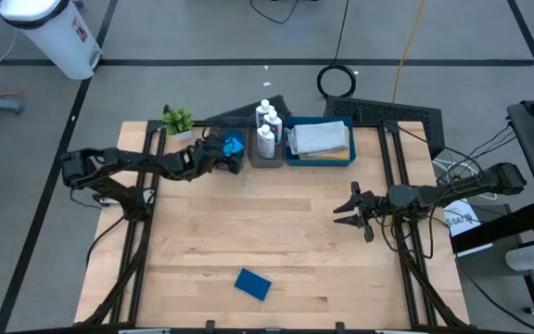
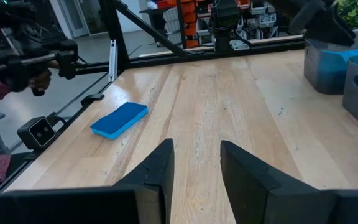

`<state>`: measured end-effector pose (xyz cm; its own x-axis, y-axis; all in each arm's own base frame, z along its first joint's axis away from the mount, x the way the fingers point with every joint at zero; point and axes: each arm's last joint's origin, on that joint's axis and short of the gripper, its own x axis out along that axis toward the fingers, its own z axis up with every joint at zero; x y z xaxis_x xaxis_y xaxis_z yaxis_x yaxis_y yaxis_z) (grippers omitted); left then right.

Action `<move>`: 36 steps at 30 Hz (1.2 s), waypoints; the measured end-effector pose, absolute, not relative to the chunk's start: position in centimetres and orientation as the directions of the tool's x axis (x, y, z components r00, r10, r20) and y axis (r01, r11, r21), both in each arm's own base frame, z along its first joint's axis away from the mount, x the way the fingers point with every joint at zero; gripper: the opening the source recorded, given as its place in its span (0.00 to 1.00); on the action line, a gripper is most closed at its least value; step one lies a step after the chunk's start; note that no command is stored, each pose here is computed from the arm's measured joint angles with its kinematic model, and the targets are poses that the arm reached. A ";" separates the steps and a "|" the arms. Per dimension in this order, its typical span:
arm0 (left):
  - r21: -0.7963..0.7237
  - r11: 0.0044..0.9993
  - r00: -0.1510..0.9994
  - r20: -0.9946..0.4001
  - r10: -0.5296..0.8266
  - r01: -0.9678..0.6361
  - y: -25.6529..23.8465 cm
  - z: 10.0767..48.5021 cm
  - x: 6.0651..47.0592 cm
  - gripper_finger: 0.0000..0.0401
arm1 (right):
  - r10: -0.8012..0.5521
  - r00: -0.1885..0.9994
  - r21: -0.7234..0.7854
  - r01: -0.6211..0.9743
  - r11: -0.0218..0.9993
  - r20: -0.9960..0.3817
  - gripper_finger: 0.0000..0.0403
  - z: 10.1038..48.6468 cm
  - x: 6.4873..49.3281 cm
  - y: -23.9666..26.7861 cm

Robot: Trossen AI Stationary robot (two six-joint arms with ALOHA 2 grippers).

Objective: Pick & Place Kitchen Items
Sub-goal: Put the blue sponge into the left black bin

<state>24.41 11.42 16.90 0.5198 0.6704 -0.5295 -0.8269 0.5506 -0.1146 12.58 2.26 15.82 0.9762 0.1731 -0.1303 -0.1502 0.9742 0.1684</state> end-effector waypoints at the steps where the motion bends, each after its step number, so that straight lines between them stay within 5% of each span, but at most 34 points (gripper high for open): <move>1: -0.124 0.564 0.538 -0.520 0.664 -0.816 11.4 17.3 24.5 0.81 | 0.173 0.976 0.168 -0.150 0.974 -0.130 0.25 15.8 12.6 2.3; 19: -0.282 0.763 0.809 -0.298 0.507 -0.582 7.6 24.3 24.3 0.78 | 0.176 0.976 0.169 -0.153 0.974 -0.130 0.25 15.8 12.6 2.3; 36: -0.393 0.918 0.993 -0.118 0.006 -0.052 1.2 26.8 25.0 0.77 | 0.176 0.976 0.169 -0.153 0.974 -0.130 0.25 15.8 12.6 2.3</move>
